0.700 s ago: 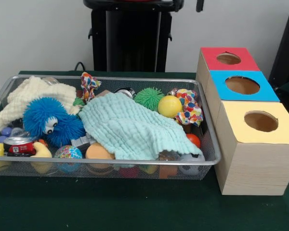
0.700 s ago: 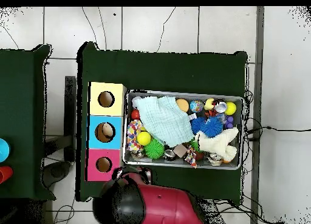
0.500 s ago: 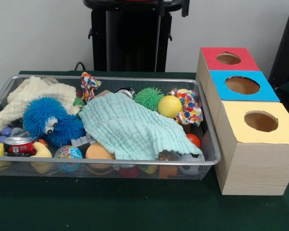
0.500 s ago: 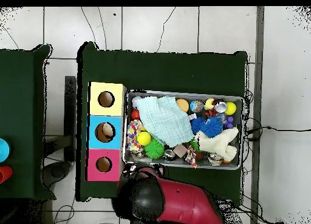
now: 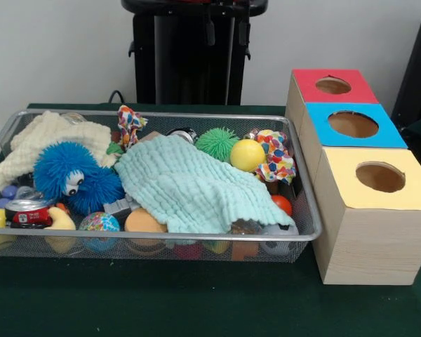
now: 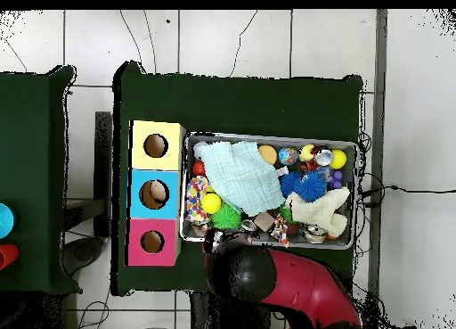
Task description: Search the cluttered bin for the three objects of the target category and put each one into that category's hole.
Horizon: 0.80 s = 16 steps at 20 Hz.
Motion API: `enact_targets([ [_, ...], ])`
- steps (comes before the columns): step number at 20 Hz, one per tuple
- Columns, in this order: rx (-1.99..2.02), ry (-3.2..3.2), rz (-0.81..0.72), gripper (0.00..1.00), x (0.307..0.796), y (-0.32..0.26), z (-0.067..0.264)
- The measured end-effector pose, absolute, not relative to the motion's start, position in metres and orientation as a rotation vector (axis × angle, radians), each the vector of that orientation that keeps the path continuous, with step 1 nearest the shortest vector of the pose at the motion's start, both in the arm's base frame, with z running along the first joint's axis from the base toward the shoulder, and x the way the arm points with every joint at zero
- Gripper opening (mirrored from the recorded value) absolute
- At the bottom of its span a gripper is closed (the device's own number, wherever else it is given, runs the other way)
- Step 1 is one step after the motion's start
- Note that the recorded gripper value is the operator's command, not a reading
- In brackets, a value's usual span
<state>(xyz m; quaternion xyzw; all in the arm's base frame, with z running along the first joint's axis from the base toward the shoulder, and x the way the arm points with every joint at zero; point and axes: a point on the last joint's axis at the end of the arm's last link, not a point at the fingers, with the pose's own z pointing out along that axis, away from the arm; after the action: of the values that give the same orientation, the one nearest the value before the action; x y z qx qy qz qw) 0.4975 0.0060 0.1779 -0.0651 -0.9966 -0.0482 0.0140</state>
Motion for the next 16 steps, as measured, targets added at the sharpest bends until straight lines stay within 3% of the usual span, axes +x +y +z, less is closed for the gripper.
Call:
enact_targets([
  [16,-0.097,-3.221,-0.126,1.0,0.502,0.011,0.124],
])
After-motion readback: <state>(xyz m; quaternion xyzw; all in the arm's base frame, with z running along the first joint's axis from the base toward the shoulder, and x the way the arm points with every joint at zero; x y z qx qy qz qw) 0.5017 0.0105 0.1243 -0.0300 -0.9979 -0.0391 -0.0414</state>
